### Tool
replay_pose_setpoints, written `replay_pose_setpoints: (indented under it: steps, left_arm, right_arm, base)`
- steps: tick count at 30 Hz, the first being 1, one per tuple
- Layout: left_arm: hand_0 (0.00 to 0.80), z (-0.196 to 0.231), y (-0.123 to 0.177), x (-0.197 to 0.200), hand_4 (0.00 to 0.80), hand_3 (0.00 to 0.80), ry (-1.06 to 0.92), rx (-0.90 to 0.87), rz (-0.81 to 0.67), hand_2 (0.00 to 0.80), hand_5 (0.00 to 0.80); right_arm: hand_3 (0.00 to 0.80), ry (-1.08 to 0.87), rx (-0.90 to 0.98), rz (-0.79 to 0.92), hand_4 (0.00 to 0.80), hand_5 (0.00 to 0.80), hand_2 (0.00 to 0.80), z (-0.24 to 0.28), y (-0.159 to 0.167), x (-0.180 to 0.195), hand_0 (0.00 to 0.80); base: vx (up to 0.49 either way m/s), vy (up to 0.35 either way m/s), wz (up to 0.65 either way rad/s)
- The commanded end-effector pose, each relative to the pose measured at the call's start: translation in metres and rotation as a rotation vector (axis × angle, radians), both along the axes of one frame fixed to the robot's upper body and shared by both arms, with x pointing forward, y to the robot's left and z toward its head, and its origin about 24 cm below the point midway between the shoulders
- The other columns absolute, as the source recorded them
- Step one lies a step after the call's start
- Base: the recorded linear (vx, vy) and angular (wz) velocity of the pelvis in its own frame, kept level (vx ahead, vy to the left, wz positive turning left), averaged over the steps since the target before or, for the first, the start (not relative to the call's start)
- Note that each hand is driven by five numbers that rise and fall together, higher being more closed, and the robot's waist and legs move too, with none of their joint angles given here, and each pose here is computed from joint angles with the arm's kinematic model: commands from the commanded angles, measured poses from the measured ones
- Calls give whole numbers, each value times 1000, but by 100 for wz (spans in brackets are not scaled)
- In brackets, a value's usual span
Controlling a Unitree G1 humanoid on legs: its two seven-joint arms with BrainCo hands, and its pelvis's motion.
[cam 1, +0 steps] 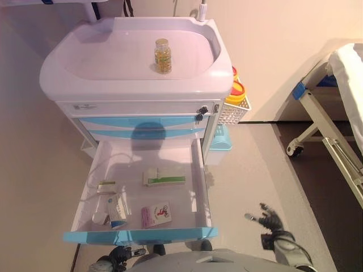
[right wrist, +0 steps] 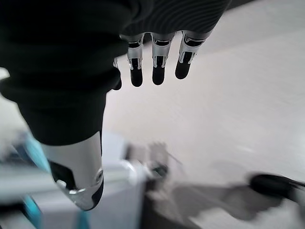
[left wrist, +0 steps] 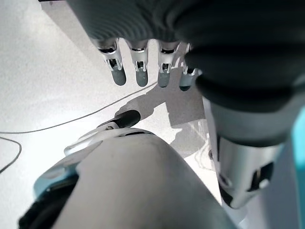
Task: Open the drawer and pick up the medicine
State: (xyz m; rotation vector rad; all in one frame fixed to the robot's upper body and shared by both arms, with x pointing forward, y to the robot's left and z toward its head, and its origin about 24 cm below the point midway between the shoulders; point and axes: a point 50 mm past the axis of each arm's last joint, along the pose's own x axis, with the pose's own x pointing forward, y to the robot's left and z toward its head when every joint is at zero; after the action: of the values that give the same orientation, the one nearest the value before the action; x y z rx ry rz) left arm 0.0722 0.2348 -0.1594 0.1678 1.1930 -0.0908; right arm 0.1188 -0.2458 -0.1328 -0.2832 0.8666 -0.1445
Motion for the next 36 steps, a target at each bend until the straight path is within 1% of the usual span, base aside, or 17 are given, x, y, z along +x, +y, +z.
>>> replay_pose_setpoints:
  steps: [1,4,8,11,16,21,28,31,36]
  left_arm:
    - [0,4,1,21,0,0,-78,36,-43,0,0]
    - [0,7,1,30,0,0,-119,66,-122,0,0]
    - [0,20,4,58,0,0,-212,120,-280,0,0]
    - [0,32,4,80,0,0,-273,148,-350,0,0]
    - [0,49,8,106,0,0,-340,202,-442,0,0]
    - [0,68,15,129,0,0,-400,231,-470,0,0]
    - [0,108,22,174,0,0,-559,305,-465,0,0]
    - [0,132,25,197,0,0,-648,346,-450,0,0]
    - [0,188,37,239,0,0,-819,427,-415,0,0]
  right_arm:
    - [0,-54,-39,140,0,0,0,4,6,12,0]
    - [0,-15,-62,184,0,0,0,-1,8,5,0]
    - [0,-11,-95,293,0,0,0,3,7,9,0]
    - [0,-18,-133,350,0,0,0,7,2,15,0]
    - [0,-23,-184,375,0,0,0,14,-12,20,0]
    - [0,-31,-211,389,0,0,0,19,-20,22,0]
    - [0,-91,-229,409,0,0,0,30,-23,38,0]
    - [0,-141,-239,414,0,0,0,36,-19,49,0]
    - [0,-240,-241,405,0,0,0,51,-11,76,0]
  base:
    - [23,3,-5]
    - [18,8,-2]
    - [-3,32,-8]
    - [-27,52,-20]
    - [2,38,-3]
    - [38,20,0]
    - [-24,19,2]
    - [-83,5,-1]
    - [-136,5,-1]
